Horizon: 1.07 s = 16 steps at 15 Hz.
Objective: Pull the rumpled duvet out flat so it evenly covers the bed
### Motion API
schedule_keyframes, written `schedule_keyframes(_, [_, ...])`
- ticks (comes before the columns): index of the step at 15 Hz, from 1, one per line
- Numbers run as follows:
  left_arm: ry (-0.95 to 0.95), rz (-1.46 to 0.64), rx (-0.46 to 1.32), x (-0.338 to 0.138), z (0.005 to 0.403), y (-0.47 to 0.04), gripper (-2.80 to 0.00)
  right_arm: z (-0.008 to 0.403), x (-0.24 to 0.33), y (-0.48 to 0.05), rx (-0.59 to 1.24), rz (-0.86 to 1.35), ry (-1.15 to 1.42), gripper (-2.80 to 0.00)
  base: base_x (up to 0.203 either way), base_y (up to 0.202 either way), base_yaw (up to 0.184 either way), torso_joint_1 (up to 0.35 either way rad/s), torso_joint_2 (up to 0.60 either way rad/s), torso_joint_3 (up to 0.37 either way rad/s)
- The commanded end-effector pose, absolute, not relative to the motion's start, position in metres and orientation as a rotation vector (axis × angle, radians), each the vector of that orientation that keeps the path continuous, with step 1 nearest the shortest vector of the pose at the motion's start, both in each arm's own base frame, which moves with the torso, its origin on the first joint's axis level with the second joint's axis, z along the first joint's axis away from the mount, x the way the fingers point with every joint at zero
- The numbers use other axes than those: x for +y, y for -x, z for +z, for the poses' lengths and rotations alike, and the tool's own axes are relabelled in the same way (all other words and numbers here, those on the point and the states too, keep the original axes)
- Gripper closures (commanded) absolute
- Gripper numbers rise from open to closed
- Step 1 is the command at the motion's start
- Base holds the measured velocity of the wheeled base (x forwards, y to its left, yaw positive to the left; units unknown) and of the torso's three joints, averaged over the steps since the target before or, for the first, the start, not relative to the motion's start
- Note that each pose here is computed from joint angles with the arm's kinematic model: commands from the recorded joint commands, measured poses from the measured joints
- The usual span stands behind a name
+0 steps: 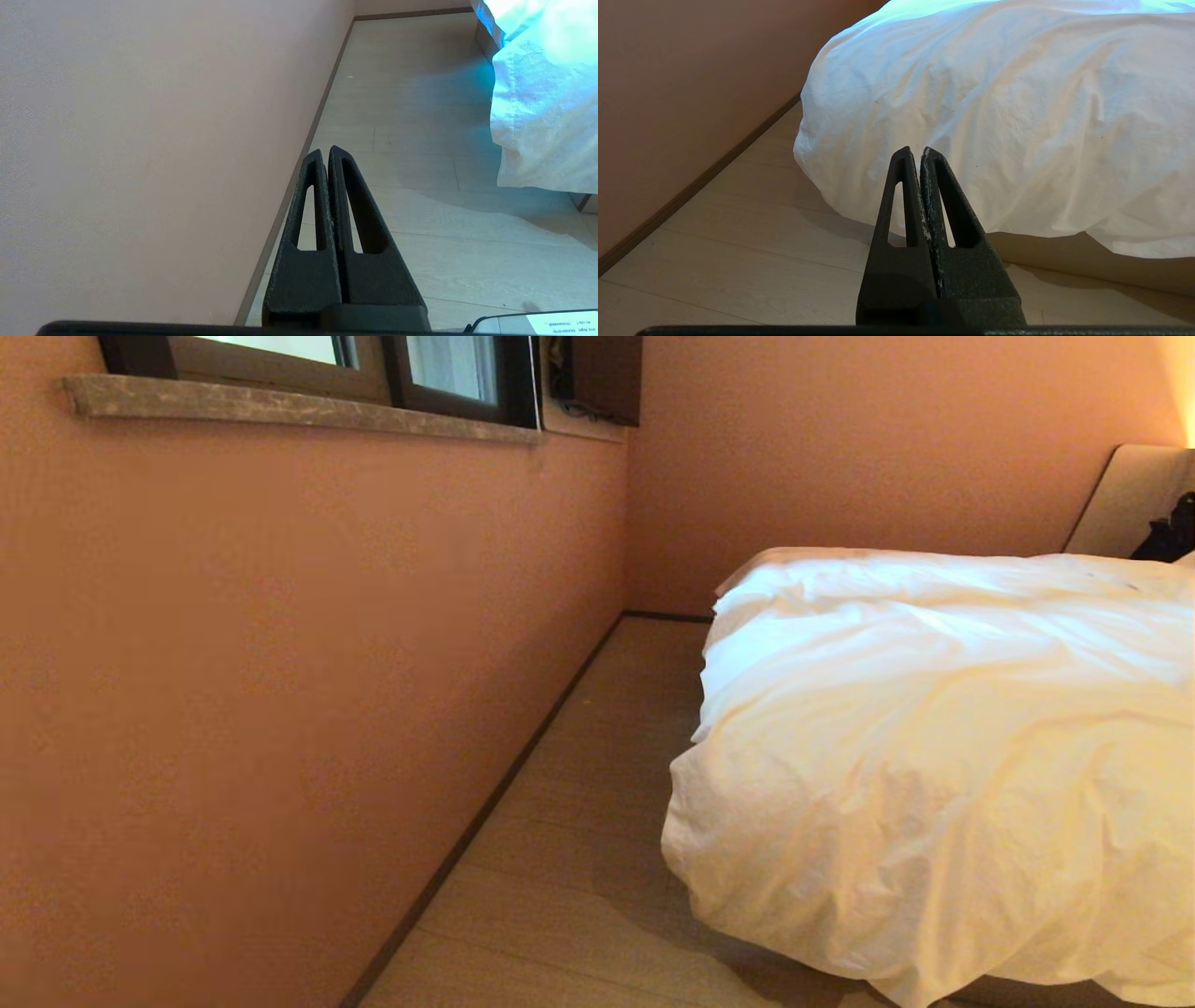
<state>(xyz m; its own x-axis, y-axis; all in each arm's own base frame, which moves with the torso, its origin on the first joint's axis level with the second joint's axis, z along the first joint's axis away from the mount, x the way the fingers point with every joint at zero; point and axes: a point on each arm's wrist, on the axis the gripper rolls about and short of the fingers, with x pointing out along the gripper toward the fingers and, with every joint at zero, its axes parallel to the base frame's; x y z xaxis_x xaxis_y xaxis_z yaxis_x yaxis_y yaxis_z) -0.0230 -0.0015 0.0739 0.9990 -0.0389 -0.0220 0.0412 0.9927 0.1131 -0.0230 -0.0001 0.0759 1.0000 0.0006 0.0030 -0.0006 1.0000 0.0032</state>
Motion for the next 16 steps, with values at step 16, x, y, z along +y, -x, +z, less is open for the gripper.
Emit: schedule_keyframes(16, [-0.114,-0.040,0.019,-0.0015,0.0738,0.0231,0.00,0.0758,-0.0001,0.0229,0.000,-0.002,-0.003,0.00,0.000,0.000,0.000,0.000,0.00,0.000])
